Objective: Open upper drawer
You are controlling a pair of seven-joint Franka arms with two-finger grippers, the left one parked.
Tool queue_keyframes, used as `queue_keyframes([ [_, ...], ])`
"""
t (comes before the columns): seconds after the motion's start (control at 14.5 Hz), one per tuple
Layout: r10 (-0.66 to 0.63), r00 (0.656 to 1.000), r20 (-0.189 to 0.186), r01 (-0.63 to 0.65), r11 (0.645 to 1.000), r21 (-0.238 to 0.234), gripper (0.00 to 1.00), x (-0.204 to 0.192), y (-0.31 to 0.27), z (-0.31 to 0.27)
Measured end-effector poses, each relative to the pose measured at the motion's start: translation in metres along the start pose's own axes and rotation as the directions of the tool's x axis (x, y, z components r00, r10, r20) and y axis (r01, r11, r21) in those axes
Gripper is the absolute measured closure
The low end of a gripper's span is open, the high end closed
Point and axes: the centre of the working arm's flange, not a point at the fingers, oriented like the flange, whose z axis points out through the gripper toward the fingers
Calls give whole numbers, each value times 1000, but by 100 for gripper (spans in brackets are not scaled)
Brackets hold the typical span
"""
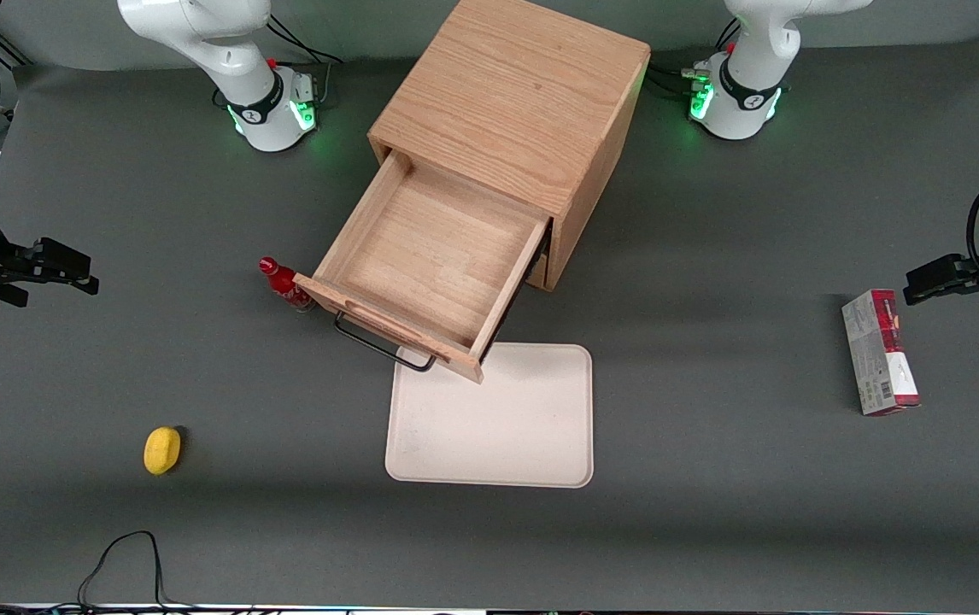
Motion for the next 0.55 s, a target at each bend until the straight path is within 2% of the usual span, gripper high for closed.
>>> queue_keyframes([
  [0.55,10,1000,2,-10,1000,-7,0,-2,5,-2],
])
